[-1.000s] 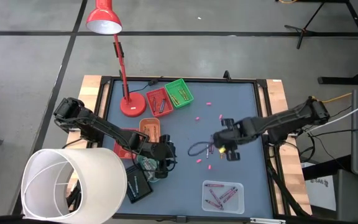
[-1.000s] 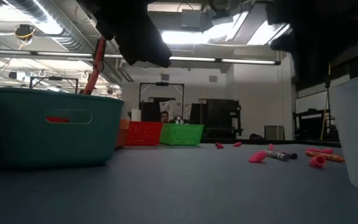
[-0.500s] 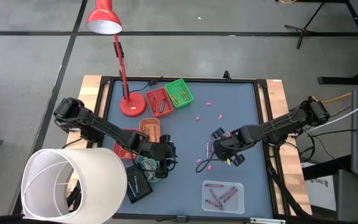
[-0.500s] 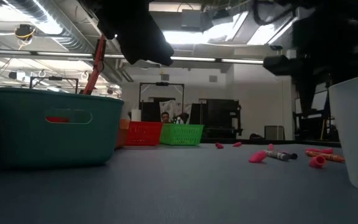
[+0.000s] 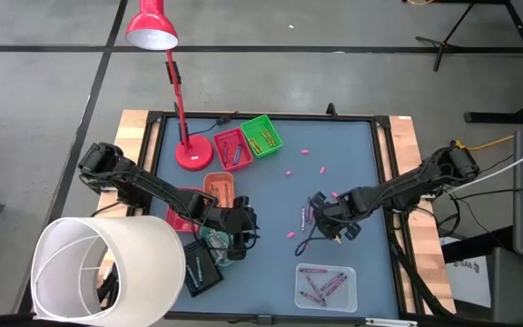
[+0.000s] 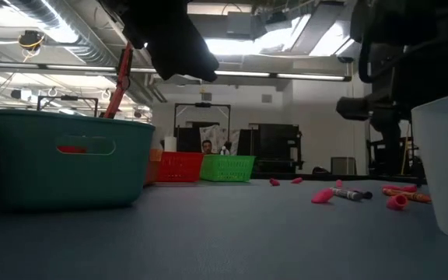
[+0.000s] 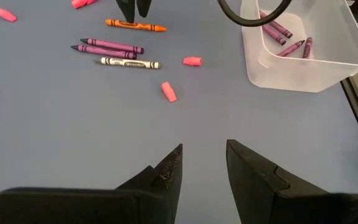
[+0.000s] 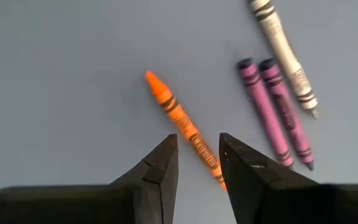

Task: Sort crayons
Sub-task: Put the orange crayon into the left red basket

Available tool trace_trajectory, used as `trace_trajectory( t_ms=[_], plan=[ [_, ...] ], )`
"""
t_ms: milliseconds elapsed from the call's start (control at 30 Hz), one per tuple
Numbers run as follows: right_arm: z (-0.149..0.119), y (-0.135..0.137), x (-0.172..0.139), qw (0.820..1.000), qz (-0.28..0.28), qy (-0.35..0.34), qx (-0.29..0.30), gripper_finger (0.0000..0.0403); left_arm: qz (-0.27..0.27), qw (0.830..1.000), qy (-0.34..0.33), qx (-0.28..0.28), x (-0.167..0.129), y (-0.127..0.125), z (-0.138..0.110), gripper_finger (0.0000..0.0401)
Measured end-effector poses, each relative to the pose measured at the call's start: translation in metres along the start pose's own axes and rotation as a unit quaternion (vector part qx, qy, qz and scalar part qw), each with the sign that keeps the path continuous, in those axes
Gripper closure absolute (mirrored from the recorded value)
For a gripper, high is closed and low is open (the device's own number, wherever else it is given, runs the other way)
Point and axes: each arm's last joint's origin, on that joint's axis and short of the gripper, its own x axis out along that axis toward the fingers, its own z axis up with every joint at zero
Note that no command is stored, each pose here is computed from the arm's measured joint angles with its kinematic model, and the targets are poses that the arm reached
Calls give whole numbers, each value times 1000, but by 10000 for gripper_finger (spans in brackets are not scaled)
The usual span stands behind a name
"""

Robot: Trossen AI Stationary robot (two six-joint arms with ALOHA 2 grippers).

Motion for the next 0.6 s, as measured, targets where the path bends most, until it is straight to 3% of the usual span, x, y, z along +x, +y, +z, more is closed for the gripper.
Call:
trace_trajectory(
  t_ms=[600],
  plan=[
    [1, 2, 25, 999, 27, 45, -5, 288, 1, 1000, 1, 0, 0, 0, 0, 293]
  ],
)
